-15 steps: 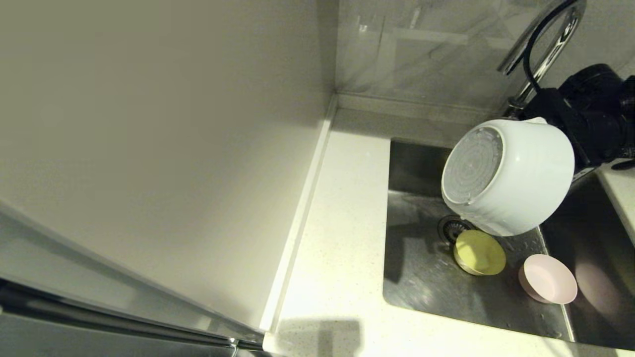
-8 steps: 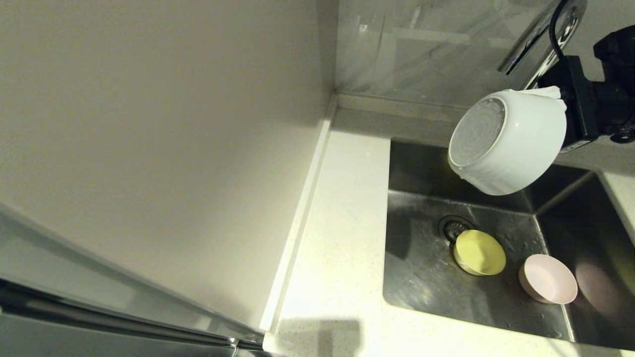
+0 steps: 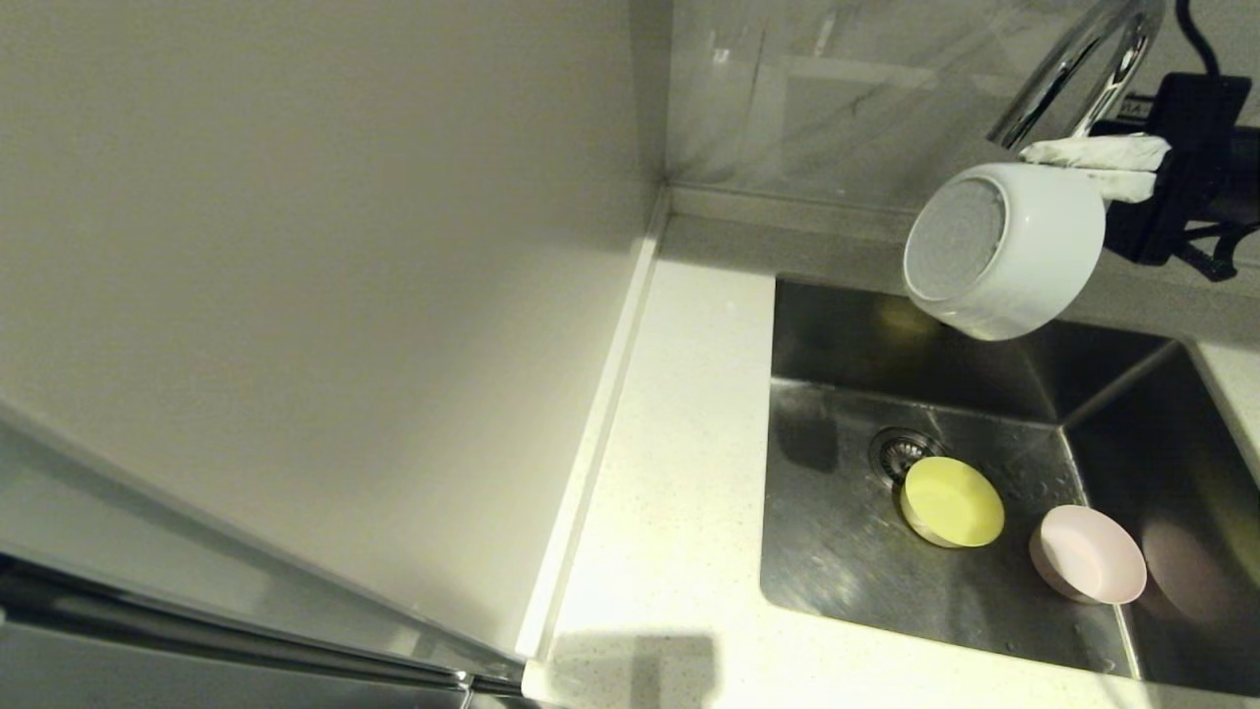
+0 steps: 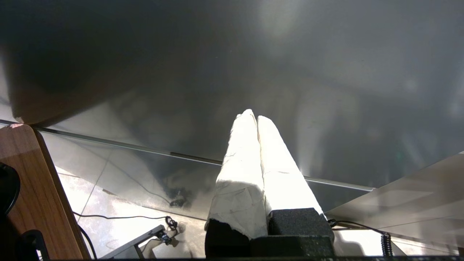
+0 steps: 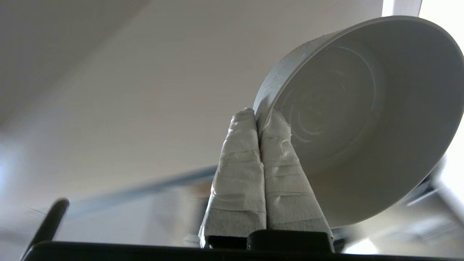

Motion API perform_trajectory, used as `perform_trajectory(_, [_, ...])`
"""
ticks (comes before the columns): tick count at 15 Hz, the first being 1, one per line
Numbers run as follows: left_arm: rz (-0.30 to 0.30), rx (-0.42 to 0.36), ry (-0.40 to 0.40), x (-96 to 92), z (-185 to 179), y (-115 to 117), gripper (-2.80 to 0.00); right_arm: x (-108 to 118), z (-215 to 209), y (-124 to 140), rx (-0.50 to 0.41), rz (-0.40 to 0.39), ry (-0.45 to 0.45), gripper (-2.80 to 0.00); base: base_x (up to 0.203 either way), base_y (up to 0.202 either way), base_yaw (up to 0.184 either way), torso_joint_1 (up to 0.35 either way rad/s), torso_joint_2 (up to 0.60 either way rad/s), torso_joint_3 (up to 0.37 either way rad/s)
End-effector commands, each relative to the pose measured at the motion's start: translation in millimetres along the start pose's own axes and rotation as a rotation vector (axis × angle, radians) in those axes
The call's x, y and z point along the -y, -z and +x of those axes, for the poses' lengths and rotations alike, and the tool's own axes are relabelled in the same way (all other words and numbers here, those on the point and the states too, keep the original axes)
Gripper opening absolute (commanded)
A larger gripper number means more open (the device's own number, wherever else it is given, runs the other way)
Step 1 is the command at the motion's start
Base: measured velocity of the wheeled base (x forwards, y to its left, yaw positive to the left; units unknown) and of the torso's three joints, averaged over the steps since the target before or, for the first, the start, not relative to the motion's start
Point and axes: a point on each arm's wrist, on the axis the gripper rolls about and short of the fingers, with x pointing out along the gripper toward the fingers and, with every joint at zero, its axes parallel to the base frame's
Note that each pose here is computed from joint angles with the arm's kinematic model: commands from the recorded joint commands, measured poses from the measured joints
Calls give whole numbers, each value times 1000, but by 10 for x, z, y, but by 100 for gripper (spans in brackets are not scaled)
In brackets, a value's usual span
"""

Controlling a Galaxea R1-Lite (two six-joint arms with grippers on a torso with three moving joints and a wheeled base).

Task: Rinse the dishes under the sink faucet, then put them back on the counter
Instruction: Put a bowl back to the table from the sink

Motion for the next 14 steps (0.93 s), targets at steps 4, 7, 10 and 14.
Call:
perform_trajectory(4, [0,-3,0,0,2,8,-280,-728,-552,340,156,-886,59,-280,0,0,0,0,0,0])
perform_trajectory(7, [0,-3,0,0,2,8,-280,-806,-903,467,263,-992,140,-280,0,0,0,0,0,0])
perform_trajectory(10, [0,-3,0,0,2,8,-280,-762,-1086,491,318,-972,176,-280,0,0,0,0,0,0])
perform_trajectory(14, [0,-3,0,0,2,8,-280,-777,-1216,605,347,-1168,242,-280,0,0,0,0,0,0])
